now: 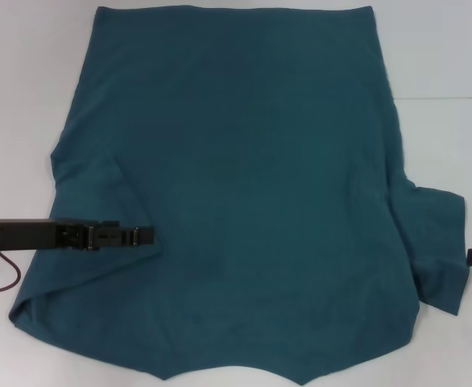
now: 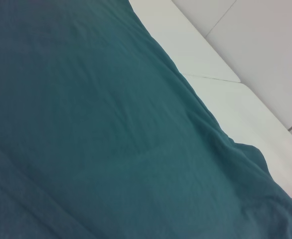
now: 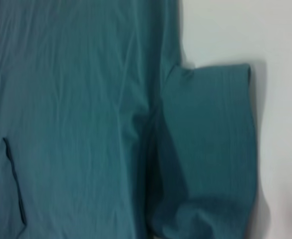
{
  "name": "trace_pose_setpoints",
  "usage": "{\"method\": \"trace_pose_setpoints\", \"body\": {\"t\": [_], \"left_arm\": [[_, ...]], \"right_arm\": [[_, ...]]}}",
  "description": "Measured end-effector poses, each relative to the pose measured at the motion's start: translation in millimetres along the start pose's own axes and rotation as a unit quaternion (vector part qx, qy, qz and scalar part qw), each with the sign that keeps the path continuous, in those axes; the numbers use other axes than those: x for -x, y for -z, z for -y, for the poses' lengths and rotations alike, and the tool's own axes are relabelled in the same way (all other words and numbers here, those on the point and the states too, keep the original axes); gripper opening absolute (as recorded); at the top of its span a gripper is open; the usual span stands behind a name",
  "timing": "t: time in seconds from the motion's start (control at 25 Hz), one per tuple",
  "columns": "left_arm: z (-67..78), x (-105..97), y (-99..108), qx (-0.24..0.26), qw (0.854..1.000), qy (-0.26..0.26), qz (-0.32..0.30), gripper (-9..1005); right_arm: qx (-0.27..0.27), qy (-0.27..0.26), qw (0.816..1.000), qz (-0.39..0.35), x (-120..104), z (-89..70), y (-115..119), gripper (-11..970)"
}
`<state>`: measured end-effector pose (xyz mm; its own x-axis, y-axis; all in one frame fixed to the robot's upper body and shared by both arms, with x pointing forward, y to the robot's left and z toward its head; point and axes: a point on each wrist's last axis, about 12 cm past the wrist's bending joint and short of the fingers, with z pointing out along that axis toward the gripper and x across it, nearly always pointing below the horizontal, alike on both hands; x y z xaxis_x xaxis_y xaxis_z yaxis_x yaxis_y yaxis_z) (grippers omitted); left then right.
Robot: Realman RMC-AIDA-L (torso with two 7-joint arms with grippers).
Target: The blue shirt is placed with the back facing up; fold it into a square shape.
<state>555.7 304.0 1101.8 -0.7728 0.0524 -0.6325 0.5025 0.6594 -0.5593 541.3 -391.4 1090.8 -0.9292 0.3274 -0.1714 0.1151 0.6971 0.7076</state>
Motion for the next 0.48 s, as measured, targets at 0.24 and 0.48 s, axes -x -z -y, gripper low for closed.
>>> {"method": "trace_pose_setpoints", "body": {"t": [0.24, 0.48], "left_arm": [[-1.5, -1.1, 0.6, 0.005, 1.0, 0.001, 0.0, 961], [-3.1, -3.4, 1.5, 0.009, 1.0, 0.004, 0.001, 961]], "right_arm": [[-0.001, -0.013, 1.0, 0.002, -2.6, 3.3, -4.4, 543], [0.001, -0.02, 1.0, 0.006, -4.0, 3.1, -9.6, 540]]}}
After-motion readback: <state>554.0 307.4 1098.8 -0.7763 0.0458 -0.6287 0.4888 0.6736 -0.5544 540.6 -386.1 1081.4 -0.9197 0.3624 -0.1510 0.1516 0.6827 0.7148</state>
